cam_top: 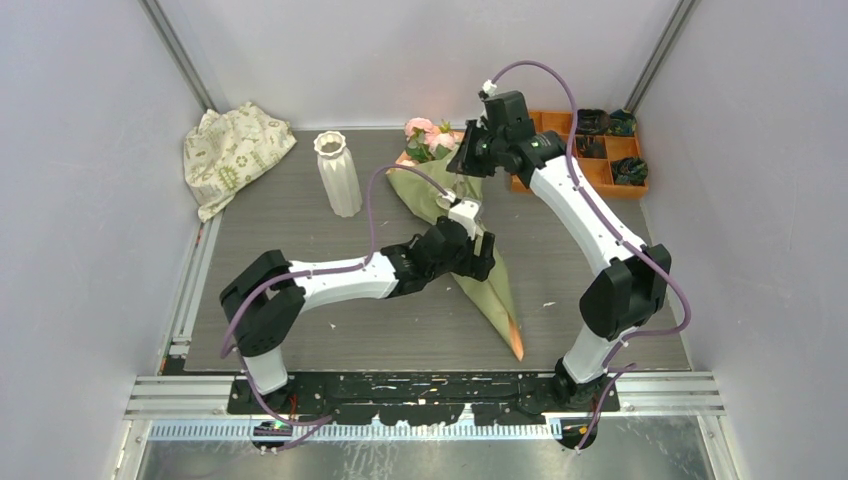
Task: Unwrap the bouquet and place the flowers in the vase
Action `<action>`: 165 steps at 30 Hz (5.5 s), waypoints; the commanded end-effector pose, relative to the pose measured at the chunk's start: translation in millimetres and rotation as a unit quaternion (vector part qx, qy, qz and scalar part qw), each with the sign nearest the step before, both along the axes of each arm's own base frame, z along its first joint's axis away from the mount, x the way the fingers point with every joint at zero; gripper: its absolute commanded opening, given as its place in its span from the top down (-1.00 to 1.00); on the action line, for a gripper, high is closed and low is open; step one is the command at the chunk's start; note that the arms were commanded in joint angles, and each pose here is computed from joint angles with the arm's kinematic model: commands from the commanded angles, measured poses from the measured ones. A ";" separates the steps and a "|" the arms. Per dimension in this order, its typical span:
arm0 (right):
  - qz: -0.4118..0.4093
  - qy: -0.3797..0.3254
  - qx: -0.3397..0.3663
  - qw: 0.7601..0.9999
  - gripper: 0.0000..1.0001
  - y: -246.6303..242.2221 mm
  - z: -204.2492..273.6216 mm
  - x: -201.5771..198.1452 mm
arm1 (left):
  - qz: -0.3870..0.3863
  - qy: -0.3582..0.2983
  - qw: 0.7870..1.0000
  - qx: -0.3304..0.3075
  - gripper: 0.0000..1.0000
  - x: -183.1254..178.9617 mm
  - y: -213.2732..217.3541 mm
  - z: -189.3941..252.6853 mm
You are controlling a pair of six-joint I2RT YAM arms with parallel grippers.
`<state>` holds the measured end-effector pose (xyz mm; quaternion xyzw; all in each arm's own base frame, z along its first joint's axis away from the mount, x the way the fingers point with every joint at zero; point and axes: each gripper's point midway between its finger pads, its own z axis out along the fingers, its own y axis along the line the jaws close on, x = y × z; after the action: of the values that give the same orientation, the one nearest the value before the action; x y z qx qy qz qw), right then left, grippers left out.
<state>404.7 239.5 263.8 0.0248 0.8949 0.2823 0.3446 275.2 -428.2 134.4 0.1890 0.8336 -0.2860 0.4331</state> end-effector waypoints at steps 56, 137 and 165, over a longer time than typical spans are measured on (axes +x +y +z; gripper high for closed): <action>0.045 -0.057 0.022 0.997 0.99 25.5 44.6 -9.9 | 0.102 -0.040 0.994 0.019 0.14 77.0 -7.1 -3.4; -0.006 -0.039 -0.056 0.998 0.99 6.3 5.9 16.7 | 0.146 0.047 0.987 -0.050 0.28 58.2 75.2 49.8; 0.017 -0.045 -0.033 0.998 0.99 20.0 15.4 6.7 | 0.151 0.038 0.988 -0.006 0.38 75.9 56.0 30.5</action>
<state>410.3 249.9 237.2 -0.0054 0.9140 0.2267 0.3364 339.3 -366.8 145.9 0.0486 0.8799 -0.2308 0.4125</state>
